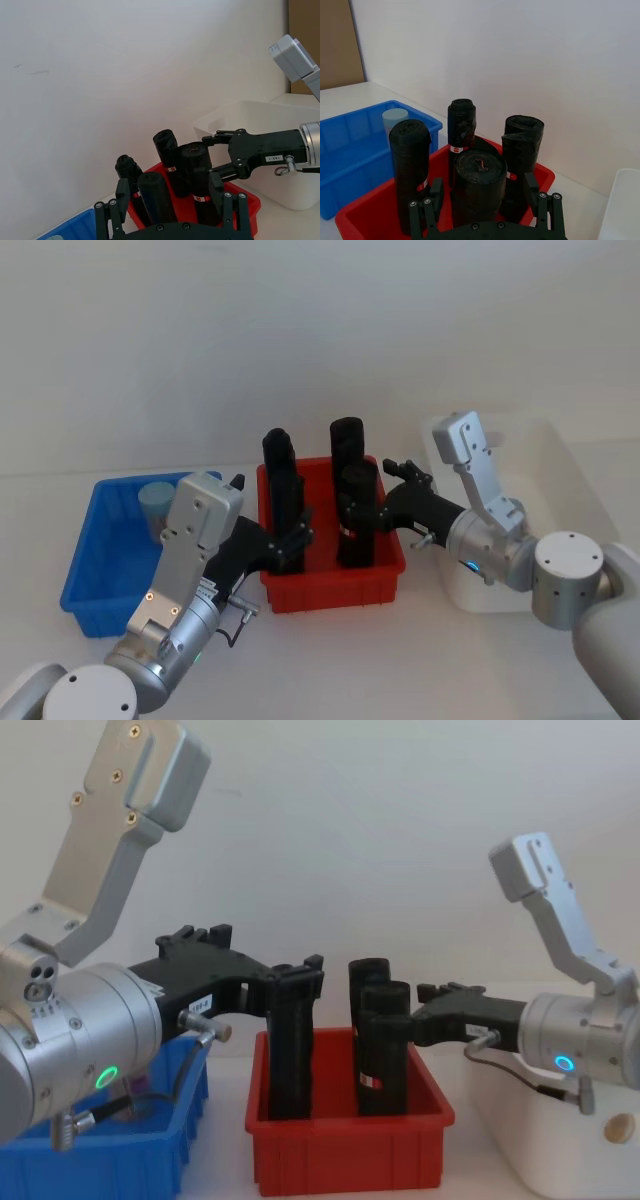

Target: Pick the cotton swabs from the blue box and place them into the white box.

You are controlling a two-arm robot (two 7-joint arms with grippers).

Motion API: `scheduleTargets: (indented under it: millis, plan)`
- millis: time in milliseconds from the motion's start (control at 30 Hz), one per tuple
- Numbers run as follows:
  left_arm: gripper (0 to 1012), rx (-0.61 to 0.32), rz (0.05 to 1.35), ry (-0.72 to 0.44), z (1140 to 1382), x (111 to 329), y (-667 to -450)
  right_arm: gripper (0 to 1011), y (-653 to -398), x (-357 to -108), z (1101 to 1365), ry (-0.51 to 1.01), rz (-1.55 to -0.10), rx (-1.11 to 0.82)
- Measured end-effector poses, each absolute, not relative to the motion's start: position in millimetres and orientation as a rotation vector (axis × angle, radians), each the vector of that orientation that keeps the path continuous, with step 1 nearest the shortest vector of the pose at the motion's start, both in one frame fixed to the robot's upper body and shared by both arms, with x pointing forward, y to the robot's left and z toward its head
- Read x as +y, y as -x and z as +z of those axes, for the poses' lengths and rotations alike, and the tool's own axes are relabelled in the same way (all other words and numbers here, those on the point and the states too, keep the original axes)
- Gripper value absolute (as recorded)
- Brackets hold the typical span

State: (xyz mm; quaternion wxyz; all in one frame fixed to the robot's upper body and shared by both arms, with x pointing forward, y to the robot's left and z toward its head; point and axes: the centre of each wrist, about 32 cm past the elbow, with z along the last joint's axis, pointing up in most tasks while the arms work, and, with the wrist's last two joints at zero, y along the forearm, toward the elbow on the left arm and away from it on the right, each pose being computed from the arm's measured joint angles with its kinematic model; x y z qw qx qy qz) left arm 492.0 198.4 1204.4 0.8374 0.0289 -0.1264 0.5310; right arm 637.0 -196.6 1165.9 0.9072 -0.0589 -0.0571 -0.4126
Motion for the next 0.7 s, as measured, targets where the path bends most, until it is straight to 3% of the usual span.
scheduleTargets:
  millis: [333, 533, 700]
  plan:
    - [1004, -0.268, 1.124, -0.061, 1204.4, 198.4, -492.0, 999, -656.4, -183.6, 1165.4, 0.160, -0.821, -0.112]
    - [1004, -0.268, 1.124, -0.061, 1204.4, 198.4, -492.0, 882, -663.0, -177.8, 1164.9, 0.179, -0.808, -0.106]
    - [1004, -0.268, 1.124, -0.061, 1204.4, 198.4, -492.0, 717, -665.7, -175.4, 1164.6, 0.185, -0.801, -0.105]
